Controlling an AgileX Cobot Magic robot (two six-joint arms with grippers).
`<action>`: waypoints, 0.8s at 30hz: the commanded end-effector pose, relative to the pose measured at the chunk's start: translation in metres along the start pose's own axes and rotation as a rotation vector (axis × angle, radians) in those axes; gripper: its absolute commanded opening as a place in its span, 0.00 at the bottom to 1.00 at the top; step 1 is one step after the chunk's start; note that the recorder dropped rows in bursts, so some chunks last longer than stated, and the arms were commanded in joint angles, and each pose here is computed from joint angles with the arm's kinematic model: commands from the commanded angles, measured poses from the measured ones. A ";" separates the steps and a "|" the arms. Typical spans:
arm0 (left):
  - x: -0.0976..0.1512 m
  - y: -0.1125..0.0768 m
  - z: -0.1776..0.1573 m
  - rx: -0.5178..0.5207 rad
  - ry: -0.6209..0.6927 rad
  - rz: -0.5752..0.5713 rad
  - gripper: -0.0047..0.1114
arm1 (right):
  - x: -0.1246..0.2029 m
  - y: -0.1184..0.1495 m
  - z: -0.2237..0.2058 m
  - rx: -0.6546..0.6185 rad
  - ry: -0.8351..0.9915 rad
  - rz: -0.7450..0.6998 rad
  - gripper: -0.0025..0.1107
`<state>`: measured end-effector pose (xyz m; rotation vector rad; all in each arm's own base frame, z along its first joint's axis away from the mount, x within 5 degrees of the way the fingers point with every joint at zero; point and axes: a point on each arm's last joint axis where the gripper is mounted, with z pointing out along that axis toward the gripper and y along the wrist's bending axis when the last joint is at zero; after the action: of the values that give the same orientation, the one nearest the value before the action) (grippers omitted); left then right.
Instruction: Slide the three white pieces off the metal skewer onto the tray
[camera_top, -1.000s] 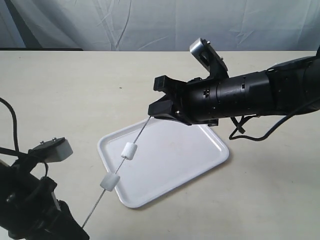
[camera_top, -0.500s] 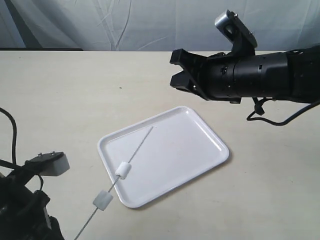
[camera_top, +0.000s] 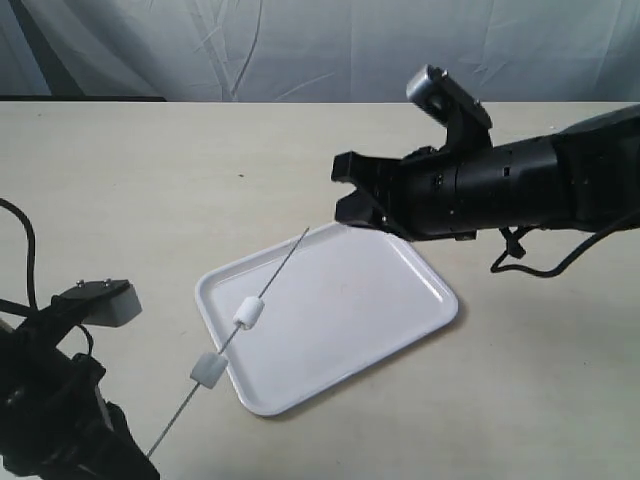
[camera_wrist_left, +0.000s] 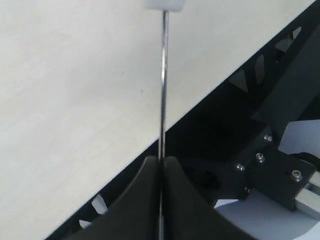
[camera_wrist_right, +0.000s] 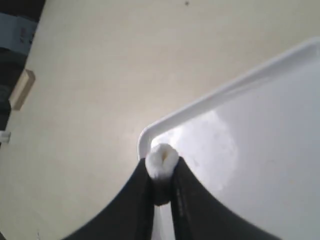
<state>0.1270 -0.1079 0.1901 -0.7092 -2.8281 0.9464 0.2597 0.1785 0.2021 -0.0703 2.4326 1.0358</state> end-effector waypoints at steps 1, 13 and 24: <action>-0.008 0.001 -0.004 -0.045 -0.063 0.022 0.04 | 0.015 -0.016 0.013 0.028 0.084 0.027 0.16; -0.025 0.015 0.007 -0.094 -0.136 -0.055 0.04 | 0.026 -0.031 0.031 0.048 0.160 0.080 0.23; -0.036 0.008 0.012 0.036 -0.203 -0.062 0.04 | 0.029 -0.008 0.029 -0.219 0.192 0.017 0.40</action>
<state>0.1576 -0.1181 0.1731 -0.5479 -2.9865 0.9973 0.2496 0.1943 0.1616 -0.2113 2.5326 1.2791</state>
